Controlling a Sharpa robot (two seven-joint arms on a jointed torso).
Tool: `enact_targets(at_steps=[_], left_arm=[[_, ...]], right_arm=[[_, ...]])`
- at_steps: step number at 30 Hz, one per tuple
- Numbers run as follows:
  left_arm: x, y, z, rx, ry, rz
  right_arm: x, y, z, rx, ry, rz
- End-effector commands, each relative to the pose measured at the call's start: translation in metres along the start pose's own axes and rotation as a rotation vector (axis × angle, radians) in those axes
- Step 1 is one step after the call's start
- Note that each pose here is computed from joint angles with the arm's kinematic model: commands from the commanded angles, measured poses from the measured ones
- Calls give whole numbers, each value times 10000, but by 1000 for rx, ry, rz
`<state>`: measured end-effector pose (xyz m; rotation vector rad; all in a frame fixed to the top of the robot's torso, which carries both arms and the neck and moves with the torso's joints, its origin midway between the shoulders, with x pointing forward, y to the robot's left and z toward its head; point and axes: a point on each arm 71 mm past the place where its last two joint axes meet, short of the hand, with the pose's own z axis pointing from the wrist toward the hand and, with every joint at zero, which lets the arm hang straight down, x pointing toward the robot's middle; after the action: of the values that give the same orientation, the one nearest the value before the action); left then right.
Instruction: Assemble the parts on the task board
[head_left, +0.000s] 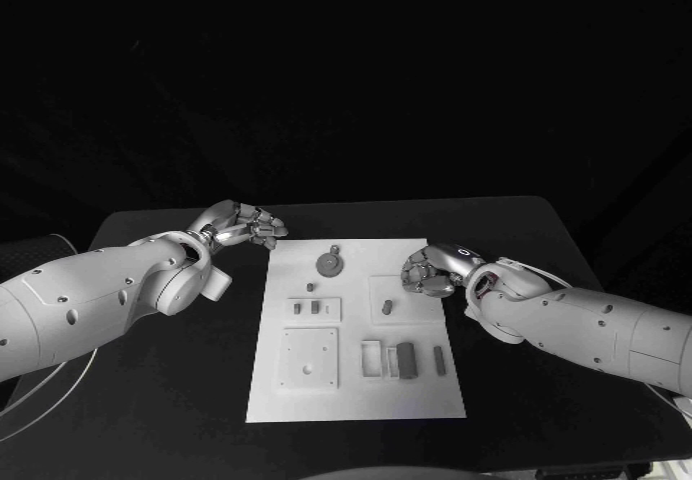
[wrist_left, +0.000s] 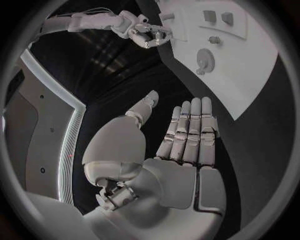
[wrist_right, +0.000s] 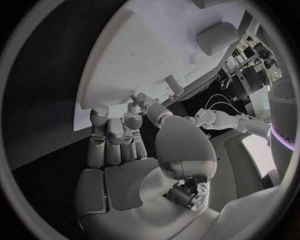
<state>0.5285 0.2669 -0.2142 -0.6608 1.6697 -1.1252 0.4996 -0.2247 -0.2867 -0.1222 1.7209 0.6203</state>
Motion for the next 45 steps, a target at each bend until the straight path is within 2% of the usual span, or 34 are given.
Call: enact_targets(at_steps=[1, 16, 24, 32, 37, 45], left_arm=[[12, -13, 8, 6, 11, -9], [-5, -5, -1, 5, 7, -8], [-18, -5, -3, 9, -3, -2], [-26, -7, 9, 10, -18, 2], [-27, -7, 8, 8, -23, 1], [-16, -18, 10, 9, -28, 2]], right_arm=[[-9, 8, -11, -10, -8, 1], [-68, 5, -47, -8, -19, 23], [-163, 105, -62, -15, -13, 67], [-271, 282, -62, -50, -20, 98], [-313, 521, -47, -104, -17, 120], [-259, 881, 57, -180, 18, 141]])
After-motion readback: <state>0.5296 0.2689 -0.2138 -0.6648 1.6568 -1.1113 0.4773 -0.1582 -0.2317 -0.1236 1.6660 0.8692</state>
